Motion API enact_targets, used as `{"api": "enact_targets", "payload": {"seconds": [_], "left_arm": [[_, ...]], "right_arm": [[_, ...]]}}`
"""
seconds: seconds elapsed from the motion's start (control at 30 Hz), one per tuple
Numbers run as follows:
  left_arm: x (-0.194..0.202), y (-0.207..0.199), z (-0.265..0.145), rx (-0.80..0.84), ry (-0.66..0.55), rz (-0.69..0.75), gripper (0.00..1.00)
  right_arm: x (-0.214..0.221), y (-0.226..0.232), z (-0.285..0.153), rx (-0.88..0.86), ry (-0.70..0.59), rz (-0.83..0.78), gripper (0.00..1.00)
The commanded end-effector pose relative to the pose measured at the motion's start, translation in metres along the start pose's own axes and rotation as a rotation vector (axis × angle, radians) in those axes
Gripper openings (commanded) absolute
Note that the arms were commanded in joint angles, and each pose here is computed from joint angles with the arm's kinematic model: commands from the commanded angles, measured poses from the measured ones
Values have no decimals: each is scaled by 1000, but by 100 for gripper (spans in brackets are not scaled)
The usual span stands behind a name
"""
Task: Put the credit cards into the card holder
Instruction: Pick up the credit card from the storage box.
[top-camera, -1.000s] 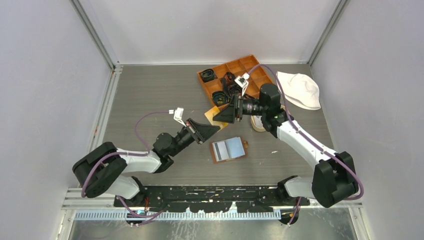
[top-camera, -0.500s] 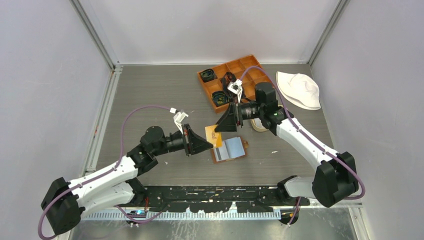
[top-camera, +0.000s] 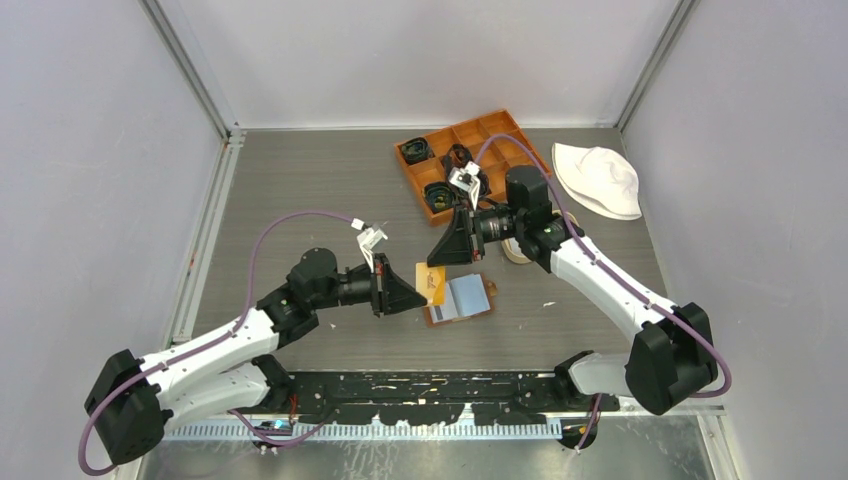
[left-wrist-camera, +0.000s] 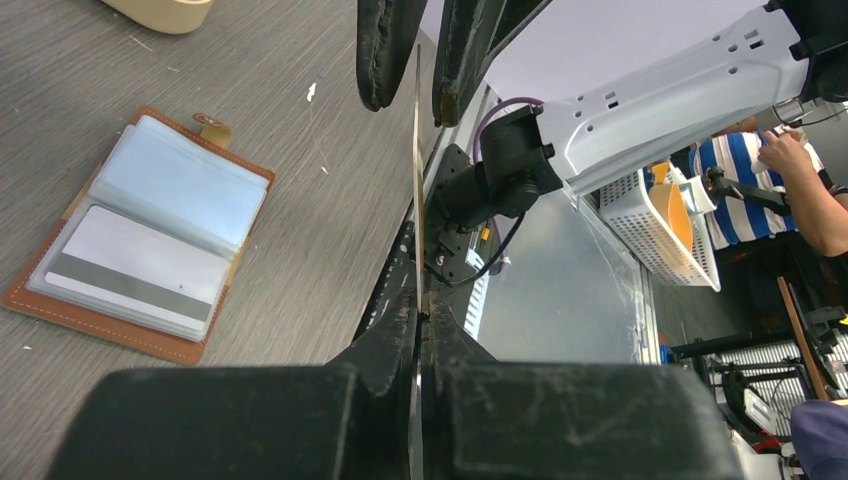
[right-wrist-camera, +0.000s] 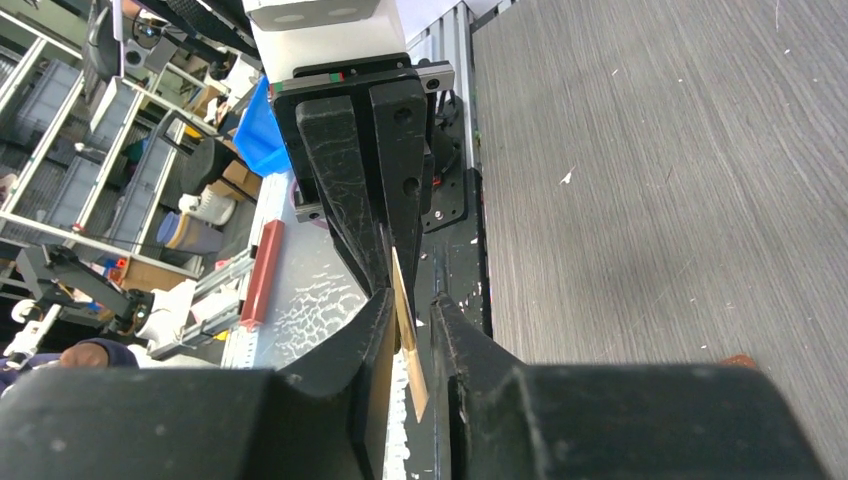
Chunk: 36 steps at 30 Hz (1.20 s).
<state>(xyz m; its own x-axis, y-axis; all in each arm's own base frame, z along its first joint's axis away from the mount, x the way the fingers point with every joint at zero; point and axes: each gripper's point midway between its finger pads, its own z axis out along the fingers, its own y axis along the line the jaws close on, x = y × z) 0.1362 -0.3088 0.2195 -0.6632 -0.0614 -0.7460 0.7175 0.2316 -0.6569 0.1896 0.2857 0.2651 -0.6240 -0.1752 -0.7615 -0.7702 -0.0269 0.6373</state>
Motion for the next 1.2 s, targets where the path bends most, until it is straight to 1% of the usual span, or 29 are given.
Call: {"api": "enact_targets", "payload": {"seconds": [0.0, 0.03, 0.07, 0.2, 0.27, 0.37, 0.4, 0.43, 0.5, 0.53, 0.57, 0.63, 0.73, 0.8, 0.93, 1.17], "left_arm": [[-23, -20, -2, 56, -52, 59, 0], [-23, -20, -2, 55, -55, 60, 0], [-23, -20, -2, 55, -56, 59, 0], [-24, -21, -4, 56, -69, 63, 0], [-25, -21, -5, 53, -76, 65, 0], [-26, -21, -6, 52, -86, 65, 0], [-27, -21, -6, 52, -91, 64, 0], [-27, -20, -6, 47, -96, 61, 7], [-28, -16, -7, 24, -117, 44, 30], [-29, -14, -8, 15, -136, 36, 40], [-30, -12, -9, 11, -156, 26, 47], [-32, -10, -10, 11, -198, 10, 52], [-40, -10, -10, 24, -257, -5, 52], [-44, -12, -9, 40, -282, -11, 50], [-47, -9, -5, 39, -296, -17, 47], [-53, -9, 0, 46, -304, -7, 32]], "right_arm": [[-8, 12, 1, -36, 7, -54, 27], [-7, 11, 1, -35, 8, -51, 31], [-7, 11, 1, -36, 10, -53, 33], [-5, 10, 0, -36, 20, -52, 33], [-4, 11, 1, -38, 25, -57, 26], [-3, 12, 1, -43, 31, -67, 5], [-3, 12, 1, -41, 32, -73, 1], [-3, 12, 1, -38, 34, -73, 1], [-3, 13, 1, -41, 36, -73, 1], [-2, 13, 1, -43, 38, -67, 1], [-1, 12, 1, -43, 39, -64, 1], [0, 10, 2, -45, 43, -56, 1], [2, 9, 4, -47, 48, -51, 1], [2, 9, 4, -49, 50, -49, 1], [4, 9, 5, -55, 54, -47, 1], [7, 10, 7, -70, 63, -45, 1]]}}
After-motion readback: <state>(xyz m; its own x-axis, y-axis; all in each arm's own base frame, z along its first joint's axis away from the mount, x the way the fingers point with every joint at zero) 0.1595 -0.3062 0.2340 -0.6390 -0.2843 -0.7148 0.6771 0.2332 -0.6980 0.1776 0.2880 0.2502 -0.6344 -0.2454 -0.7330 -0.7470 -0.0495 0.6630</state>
